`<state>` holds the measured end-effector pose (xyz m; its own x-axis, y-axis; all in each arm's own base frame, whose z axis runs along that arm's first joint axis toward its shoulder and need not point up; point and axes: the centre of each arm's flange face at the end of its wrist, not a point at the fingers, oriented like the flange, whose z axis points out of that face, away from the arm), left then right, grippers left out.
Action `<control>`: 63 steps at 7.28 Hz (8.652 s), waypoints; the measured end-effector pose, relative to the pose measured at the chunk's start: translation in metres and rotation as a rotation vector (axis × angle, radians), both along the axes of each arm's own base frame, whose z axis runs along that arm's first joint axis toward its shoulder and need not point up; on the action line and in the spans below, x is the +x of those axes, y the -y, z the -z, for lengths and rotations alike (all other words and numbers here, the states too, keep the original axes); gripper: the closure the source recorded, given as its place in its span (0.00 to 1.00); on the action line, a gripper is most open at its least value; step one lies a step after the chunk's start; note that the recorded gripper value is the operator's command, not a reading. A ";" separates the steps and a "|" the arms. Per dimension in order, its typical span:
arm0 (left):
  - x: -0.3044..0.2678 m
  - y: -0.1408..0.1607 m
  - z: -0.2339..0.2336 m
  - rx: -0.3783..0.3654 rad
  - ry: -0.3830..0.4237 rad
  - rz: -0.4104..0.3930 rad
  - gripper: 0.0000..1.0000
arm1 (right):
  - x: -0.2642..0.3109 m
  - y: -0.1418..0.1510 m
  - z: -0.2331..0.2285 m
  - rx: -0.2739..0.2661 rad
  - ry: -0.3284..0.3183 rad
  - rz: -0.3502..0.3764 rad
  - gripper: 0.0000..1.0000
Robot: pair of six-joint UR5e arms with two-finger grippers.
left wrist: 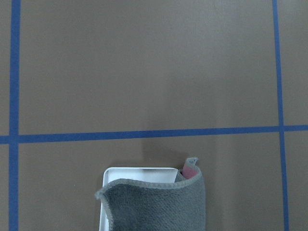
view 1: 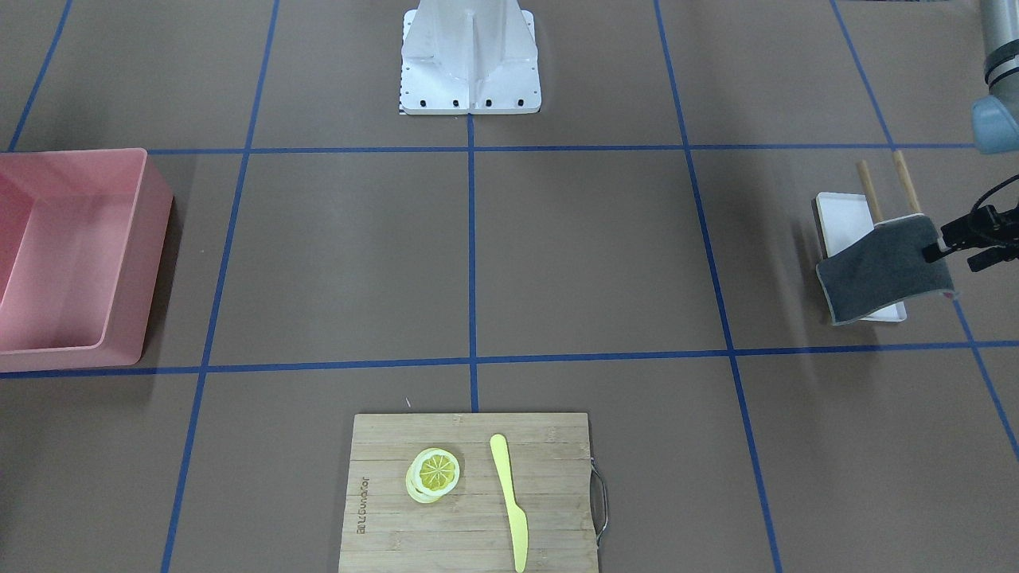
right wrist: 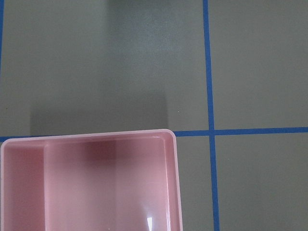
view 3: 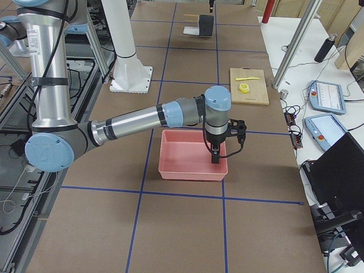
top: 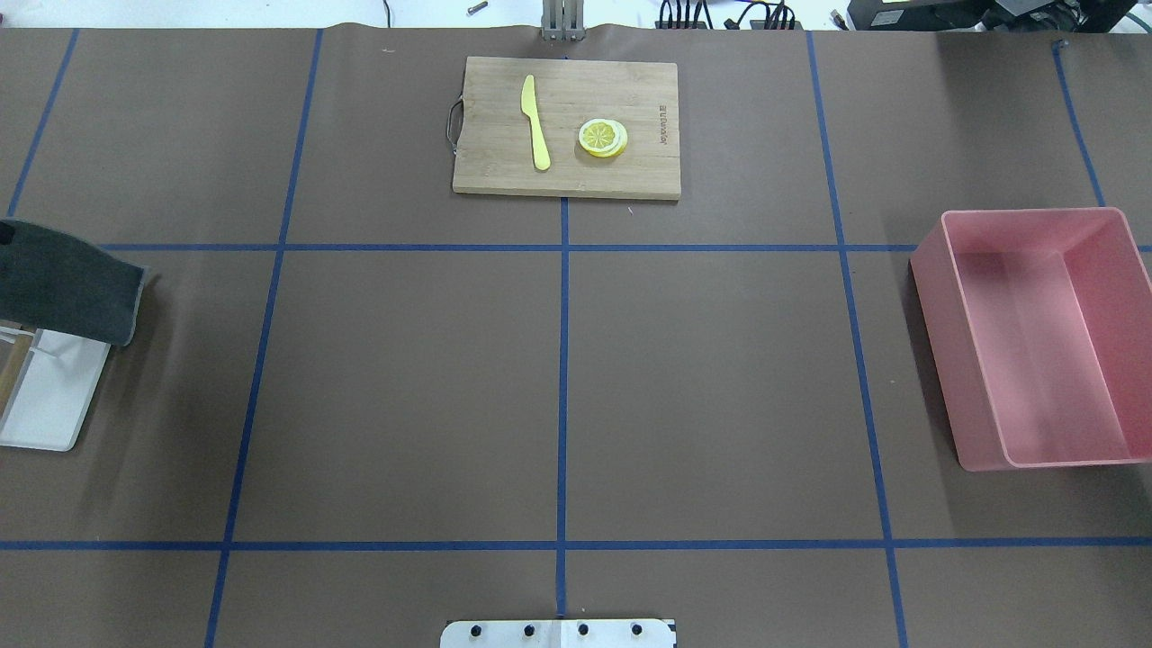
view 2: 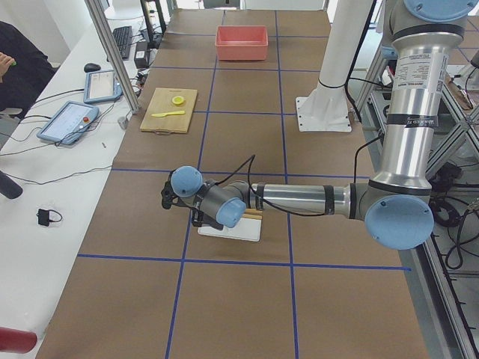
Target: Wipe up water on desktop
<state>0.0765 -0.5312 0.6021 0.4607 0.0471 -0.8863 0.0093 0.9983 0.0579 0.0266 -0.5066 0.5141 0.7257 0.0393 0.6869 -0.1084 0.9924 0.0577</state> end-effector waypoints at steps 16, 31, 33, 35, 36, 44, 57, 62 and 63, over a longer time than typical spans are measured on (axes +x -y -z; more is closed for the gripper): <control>-0.002 -0.012 -0.015 0.043 -0.108 -0.047 0.60 | -0.008 0.016 0.026 0.001 0.035 -0.020 0.00; -0.015 -0.011 -0.018 0.037 -0.105 -0.018 0.56 | -0.011 0.017 0.028 -0.006 0.070 -0.011 0.00; -0.015 -0.011 -0.019 0.036 -0.105 -0.018 0.56 | -0.011 0.017 0.027 -0.009 0.075 -0.009 0.00; -0.014 -0.010 -0.018 0.036 -0.104 -0.018 0.57 | -0.011 0.017 0.027 -0.009 0.075 -0.009 0.00; -0.014 -0.010 -0.018 0.037 -0.104 -0.018 0.57 | -0.011 0.017 0.027 -0.009 0.075 -0.009 0.00; -0.012 -0.009 -0.017 0.036 -0.101 -0.021 0.57 | -0.012 0.017 0.027 -0.010 0.076 -0.009 0.00; -0.008 -0.006 -0.016 0.038 -0.103 -0.027 0.97 | -0.012 0.017 0.025 -0.016 0.076 -0.009 0.00; -0.007 -0.006 -0.012 0.050 -0.104 -0.030 1.00 | -0.012 0.017 0.024 -0.017 0.076 -0.009 0.00; -0.007 -0.006 -0.009 0.054 -0.108 -0.031 1.00 | -0.012 0.017 0.025 -0.016 0.076 -0.009 0.00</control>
